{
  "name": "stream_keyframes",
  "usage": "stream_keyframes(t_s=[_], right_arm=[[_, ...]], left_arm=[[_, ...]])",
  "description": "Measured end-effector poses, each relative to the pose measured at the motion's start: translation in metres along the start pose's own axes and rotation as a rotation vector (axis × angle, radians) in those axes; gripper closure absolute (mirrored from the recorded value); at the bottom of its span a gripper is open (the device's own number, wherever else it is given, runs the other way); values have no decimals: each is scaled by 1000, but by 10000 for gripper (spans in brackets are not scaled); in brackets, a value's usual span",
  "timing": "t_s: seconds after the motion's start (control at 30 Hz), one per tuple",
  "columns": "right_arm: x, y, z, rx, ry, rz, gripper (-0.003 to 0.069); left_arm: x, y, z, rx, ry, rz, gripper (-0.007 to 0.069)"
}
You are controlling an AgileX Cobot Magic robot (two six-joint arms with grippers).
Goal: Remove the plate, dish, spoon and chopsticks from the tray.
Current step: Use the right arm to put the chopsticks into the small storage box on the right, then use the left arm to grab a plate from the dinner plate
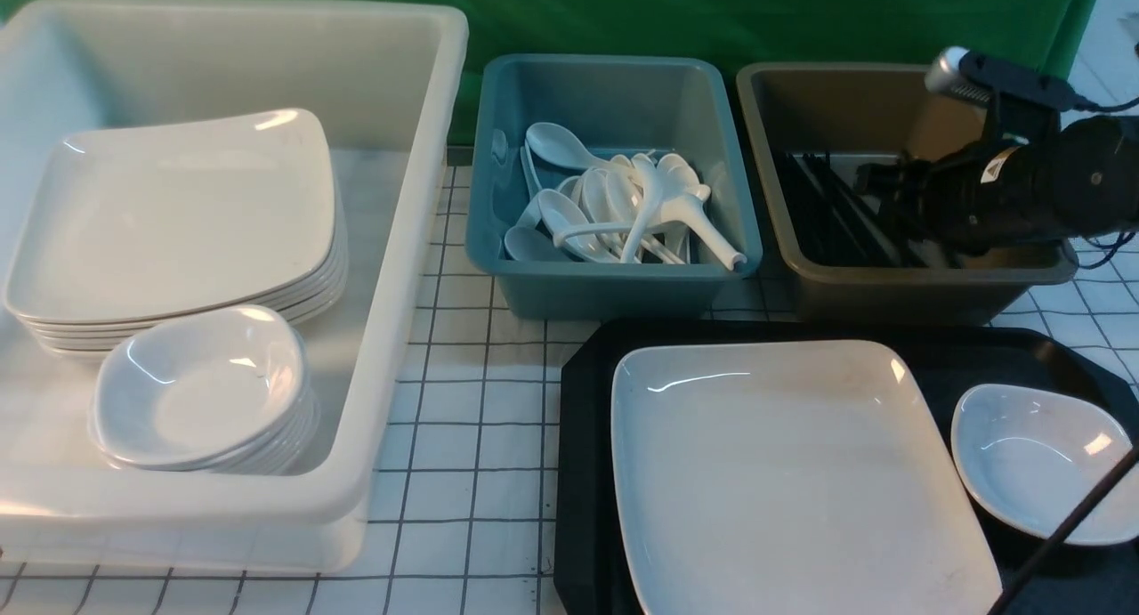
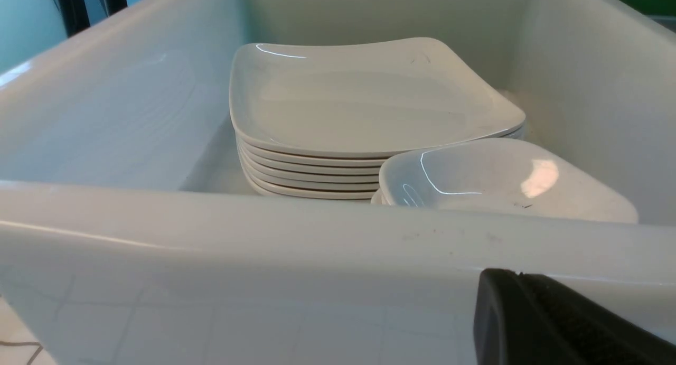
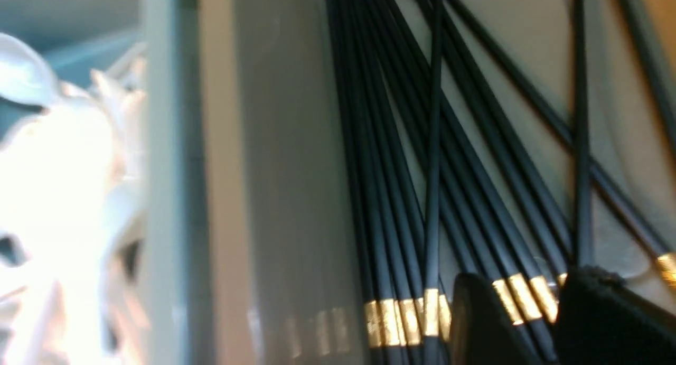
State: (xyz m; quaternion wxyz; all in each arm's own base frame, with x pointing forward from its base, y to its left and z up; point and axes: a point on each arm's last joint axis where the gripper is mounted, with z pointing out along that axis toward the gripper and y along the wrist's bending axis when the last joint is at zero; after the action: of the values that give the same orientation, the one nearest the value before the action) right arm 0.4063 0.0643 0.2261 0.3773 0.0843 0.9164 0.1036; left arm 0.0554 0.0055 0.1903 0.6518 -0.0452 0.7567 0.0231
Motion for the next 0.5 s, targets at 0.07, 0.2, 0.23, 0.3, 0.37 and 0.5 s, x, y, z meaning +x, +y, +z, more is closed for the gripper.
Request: stream_keyframes(t_s=[0.07, 0.2, 0.23, 0.3, 0.37, 0.5], right_arm=[[-8, 3, -19, -9, -20, -12, 412], [-21, 10, -75, -19, -33, -57, 510], [-23, 11, -92, -23, -36, -69, 536], [-23, 12, -128, -20, -7, -96, 582], [-17, 11, -164, -11, 49, -143, 620], [0, 7, -225, -1, 136, -229, 629]], left_arm=[[0, 0, 0, 0, 0, 0, 603], [0, 0, 0, 0, 0, 0, 603], [0, 0, 0, 0, 0, 0, 603], [0, 0, 0, 0, 0, 0, 603], [0, 0, 0, 0, 0, 0, 603], [0, 0, 0, 0, 0, 0, 603]])
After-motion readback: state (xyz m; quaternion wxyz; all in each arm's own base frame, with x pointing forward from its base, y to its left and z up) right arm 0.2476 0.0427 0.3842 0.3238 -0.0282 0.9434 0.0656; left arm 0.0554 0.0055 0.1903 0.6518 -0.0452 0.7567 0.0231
